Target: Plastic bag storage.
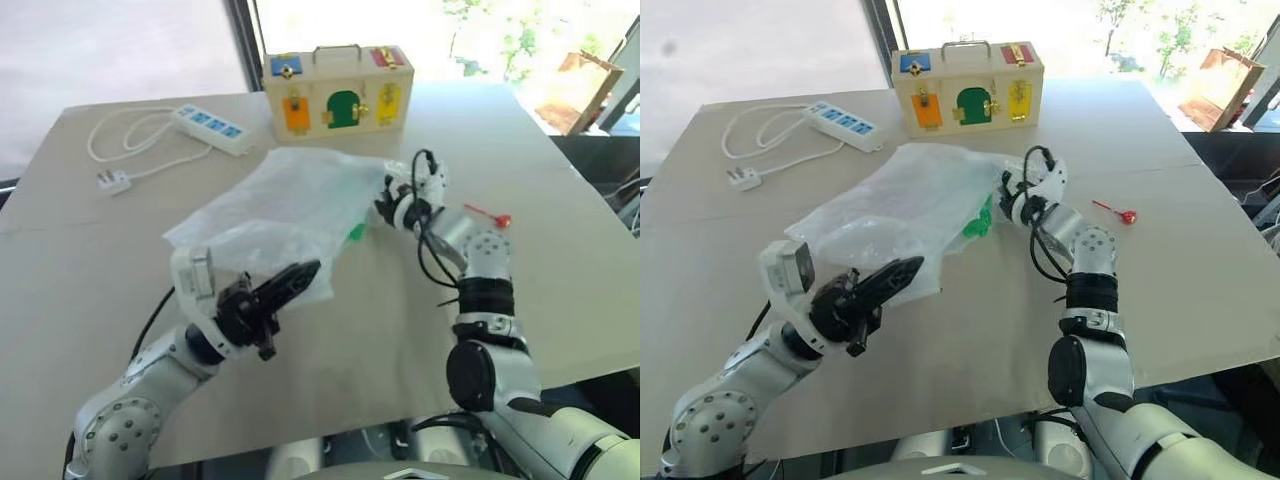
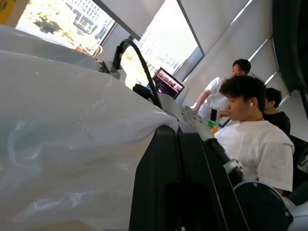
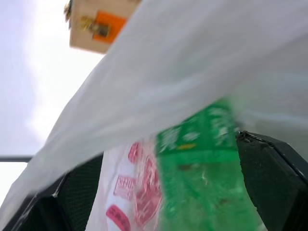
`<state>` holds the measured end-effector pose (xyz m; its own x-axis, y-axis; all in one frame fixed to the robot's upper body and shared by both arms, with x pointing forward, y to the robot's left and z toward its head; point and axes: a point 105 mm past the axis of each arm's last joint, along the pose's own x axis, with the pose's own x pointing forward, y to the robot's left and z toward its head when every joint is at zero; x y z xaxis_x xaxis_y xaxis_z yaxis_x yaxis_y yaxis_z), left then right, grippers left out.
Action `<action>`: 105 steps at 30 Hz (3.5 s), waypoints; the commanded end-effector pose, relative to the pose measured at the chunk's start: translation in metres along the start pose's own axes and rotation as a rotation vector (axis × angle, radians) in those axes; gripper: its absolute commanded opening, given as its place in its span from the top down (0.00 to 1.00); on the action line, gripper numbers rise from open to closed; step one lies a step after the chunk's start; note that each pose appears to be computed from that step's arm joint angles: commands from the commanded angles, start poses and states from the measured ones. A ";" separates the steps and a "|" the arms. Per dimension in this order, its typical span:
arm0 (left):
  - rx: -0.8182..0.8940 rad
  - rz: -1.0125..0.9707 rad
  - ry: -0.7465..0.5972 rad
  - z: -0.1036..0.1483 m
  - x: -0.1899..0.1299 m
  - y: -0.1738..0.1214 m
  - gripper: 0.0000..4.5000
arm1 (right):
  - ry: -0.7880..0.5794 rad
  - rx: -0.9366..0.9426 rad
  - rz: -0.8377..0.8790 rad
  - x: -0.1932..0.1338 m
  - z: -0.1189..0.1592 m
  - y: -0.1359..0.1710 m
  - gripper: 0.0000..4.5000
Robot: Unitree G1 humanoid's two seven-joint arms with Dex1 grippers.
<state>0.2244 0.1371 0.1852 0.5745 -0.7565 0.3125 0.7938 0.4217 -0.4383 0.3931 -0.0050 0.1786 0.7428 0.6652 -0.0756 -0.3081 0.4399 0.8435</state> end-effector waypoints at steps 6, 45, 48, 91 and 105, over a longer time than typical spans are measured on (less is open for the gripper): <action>0.009 0.040 -0.150 0.035 -0.001 0.011 1.00 | 0.162 -0.460 0.227 -0.033 -0.027 0.033 0.01; -0.086 0.187 -0.344 0.068 -0.015 0.027 1.00 | 0.111 -1.039 -0.550 -0.177 0.139 -0.184 0.43; -0.085 0.193 -0.348 0.067 -0.017 0.027 1.00 | 0.140 -1.037 -0.540 -0.179 0.136 -0.183 0.77; -0.122 0.161 -0.329 0.057 -0.004 0.029 1.00 | 0.424 -1.179 0.313 -0.102 0.007 -0.017 0.02; -0.113 0.159 -0.318 0.059 -0.004 0.031 1.00 | 0.072 -1.167 -0.025 -0.065 0.085 -0.039 0.02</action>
<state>0.2616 0.1817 0.2125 0.7541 -0.4790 0.4493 0.6498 0.4453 -0.6160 0.4064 -0.1251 0.1718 0.7345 0.6341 -0.2416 -0.6746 0.7207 -0.1597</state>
